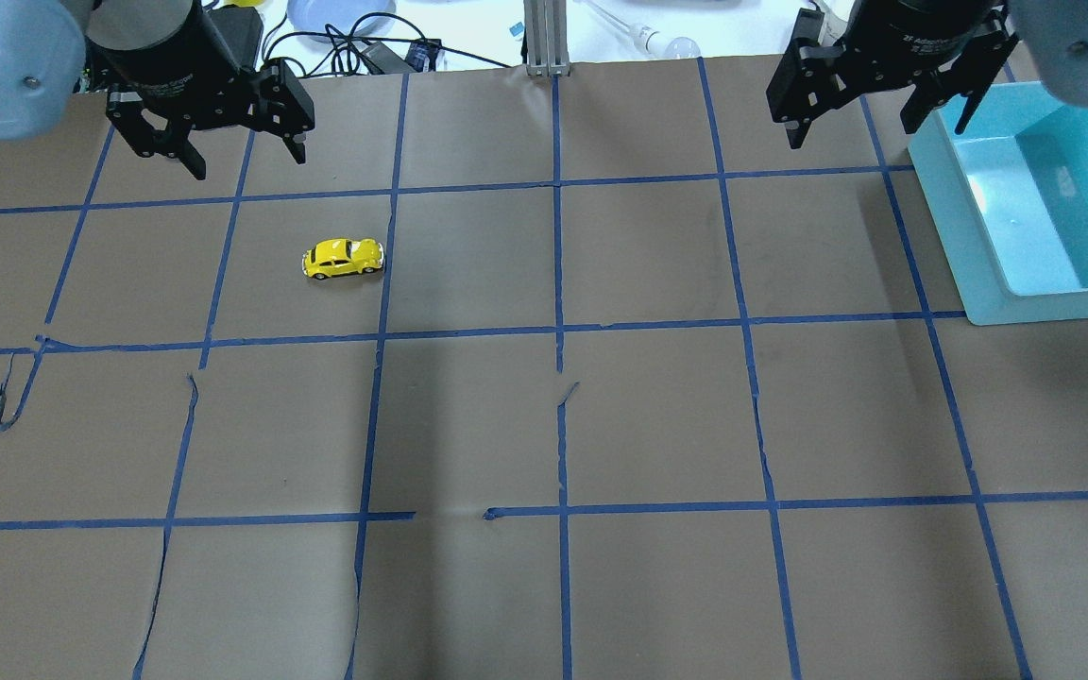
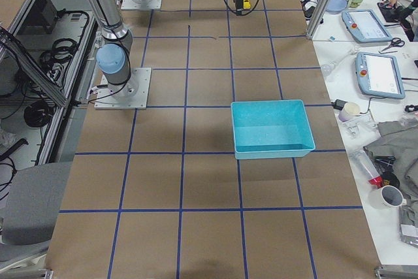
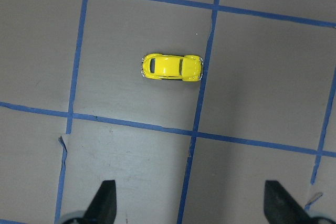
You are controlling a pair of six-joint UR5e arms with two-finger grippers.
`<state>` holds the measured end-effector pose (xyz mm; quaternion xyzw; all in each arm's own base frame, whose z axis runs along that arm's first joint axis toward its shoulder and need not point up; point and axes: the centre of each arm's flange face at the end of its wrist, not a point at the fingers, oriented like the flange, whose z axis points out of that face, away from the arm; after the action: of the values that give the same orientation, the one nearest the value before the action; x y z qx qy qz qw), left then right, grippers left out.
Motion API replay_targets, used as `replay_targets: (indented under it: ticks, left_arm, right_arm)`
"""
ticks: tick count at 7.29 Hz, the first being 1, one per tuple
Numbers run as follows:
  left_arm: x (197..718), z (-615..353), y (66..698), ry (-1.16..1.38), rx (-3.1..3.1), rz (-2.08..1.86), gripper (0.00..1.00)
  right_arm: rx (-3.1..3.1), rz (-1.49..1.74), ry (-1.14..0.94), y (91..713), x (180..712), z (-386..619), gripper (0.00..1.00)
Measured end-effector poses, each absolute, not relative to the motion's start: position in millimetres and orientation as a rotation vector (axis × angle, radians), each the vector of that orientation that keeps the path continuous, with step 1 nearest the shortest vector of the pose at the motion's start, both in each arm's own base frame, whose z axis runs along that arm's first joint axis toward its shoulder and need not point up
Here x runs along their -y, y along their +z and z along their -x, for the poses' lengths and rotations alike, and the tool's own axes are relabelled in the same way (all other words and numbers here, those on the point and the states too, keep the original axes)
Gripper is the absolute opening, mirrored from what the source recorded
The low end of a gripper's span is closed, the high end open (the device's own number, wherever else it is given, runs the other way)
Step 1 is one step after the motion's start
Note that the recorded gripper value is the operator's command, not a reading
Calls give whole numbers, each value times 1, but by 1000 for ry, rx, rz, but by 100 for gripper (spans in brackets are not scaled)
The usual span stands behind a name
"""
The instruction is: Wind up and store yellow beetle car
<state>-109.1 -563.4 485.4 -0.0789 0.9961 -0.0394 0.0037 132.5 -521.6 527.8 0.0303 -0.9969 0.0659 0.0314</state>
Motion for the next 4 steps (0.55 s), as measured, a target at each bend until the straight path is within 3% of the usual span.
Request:
replay_targets:
  ticks: [4]
  left_arm:
    - [557, 102, 483, -110, -3122, 260, 100]
  right_arm:
    - [3071, -93, 204, 528, 521, -132, 100]
